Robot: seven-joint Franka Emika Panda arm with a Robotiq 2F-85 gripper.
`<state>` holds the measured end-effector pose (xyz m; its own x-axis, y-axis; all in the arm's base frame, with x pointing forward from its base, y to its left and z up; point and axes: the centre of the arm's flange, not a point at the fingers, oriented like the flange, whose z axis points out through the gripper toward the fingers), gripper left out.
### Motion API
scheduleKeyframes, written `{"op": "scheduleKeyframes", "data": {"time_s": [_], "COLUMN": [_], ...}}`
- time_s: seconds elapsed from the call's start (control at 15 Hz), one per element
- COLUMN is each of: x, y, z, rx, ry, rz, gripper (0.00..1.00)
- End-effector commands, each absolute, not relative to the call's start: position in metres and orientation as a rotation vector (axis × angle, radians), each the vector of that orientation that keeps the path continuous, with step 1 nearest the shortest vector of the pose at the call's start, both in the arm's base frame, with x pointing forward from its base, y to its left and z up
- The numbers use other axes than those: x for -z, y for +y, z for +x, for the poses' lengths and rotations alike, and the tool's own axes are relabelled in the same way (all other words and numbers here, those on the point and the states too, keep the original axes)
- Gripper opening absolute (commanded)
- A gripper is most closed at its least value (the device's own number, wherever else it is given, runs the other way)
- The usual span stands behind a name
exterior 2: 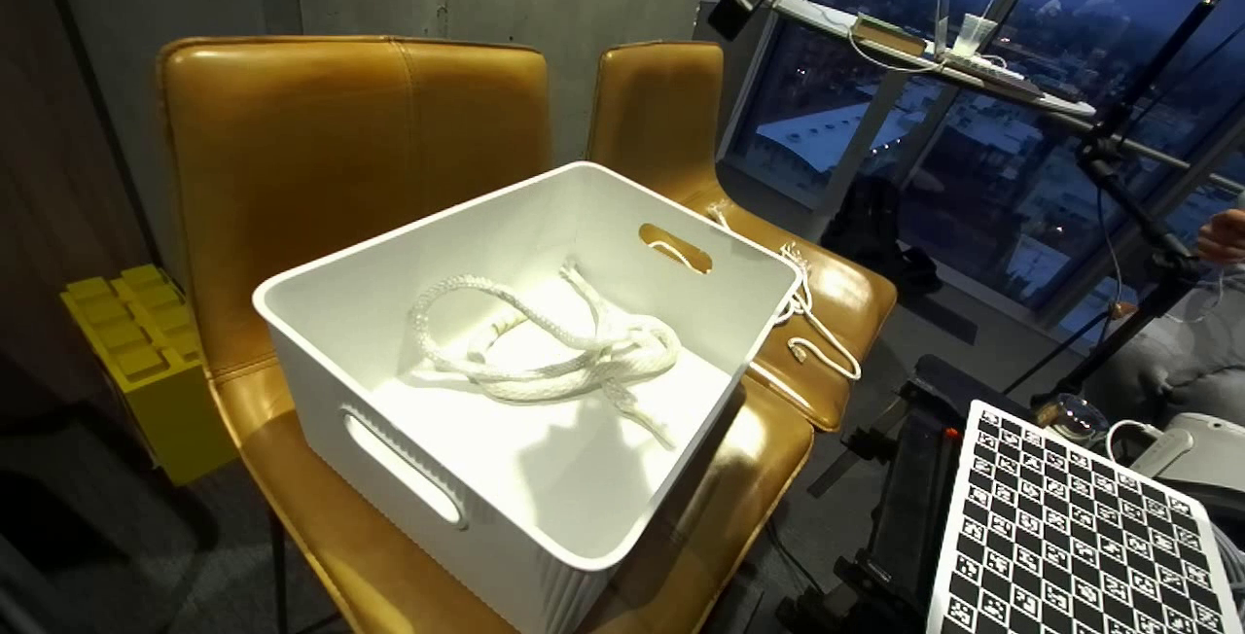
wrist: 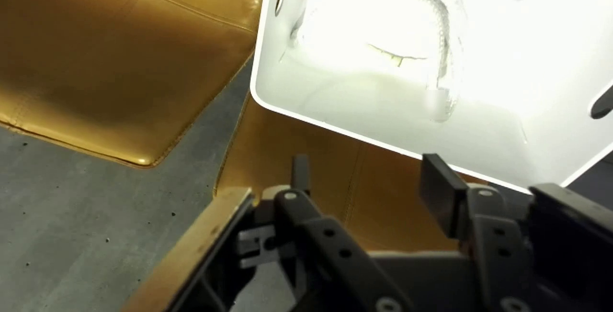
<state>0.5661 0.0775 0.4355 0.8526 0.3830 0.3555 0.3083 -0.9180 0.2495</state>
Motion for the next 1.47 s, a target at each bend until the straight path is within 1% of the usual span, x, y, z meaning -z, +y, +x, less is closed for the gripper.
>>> {"op": "scheduleKeyframes", "data": {"time_s": [0.0,0.07,0.13,0.47,0.67,1.07,1.4], "x": [-0.425,-0.417,-0.410,-0.375,-0.349,-0.292,-0.248], "y": [0.026,0.008,-0.009,-0.097,-0.147,-0.210,-0.256], "z": [0.553,0.549,0.547,0.536,0.540,0.546,0.565], "rx": [-0.526,-0.484,-0.446,-0.250,-0.176,-0.123,-0.115], "ry": [0.532,0.523,0.510,0.421,0.334,0.229,0.144], "rz": [2.924,2.965,3.007,3.162,3.176,3.126,3.073], "gripper": [0.93,0.99,1.00,1.00,1.00,1.00,1.00]}}
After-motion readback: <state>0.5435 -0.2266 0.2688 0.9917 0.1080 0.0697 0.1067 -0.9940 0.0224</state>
